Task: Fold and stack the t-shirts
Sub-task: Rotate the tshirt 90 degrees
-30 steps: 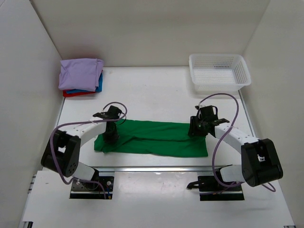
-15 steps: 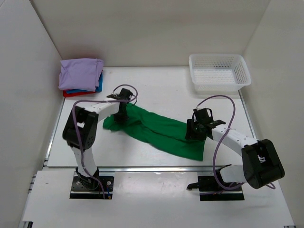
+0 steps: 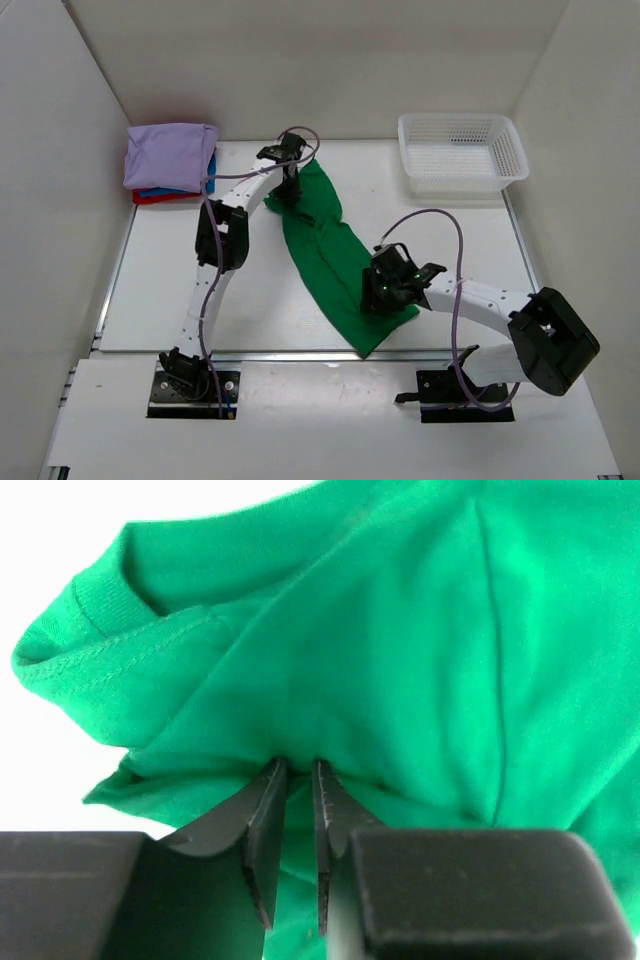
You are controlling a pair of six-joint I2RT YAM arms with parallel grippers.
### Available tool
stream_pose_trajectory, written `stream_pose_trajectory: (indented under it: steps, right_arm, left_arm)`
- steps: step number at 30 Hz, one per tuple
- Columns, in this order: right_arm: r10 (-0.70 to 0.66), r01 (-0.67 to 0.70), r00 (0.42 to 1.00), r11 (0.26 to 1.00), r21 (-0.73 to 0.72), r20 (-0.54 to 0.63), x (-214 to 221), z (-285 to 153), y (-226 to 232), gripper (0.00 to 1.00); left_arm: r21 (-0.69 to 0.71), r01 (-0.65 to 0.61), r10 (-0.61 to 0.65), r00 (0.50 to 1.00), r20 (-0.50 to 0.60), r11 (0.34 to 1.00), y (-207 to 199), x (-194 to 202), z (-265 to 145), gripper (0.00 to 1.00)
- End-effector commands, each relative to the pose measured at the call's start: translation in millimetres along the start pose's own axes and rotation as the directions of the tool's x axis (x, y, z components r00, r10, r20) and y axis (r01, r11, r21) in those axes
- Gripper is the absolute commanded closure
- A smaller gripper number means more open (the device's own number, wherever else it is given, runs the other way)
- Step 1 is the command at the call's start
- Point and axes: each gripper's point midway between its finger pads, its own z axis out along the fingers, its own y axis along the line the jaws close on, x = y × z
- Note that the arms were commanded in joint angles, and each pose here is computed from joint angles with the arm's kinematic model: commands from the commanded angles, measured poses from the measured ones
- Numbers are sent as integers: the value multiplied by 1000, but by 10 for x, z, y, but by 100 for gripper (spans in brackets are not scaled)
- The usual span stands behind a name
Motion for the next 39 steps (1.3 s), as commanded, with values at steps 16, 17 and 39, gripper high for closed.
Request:
stream_pose_trajectory:
  steps: [16, 17, 39]
  right_arm:
    - [-182, 168, 969, 981, -96, -167, 715, 397, 1007, 51]
    - [-193, 179, 968, 979, -98, -163, 728, 394, 1045, 51]
    - [-372, 383, 923, 913, -144, 100, 68, -45, 1170, 33]
  left_arm:
    - [321, 110, -120, 993, 10, 941, -292, -682, 447, 65]
    - [334, 115, -124, 992, 7, 936, -312, -679, 424, 64]
    - [464, 42, -142, 973, 182, 885, 256, -1490, -1531, 63]
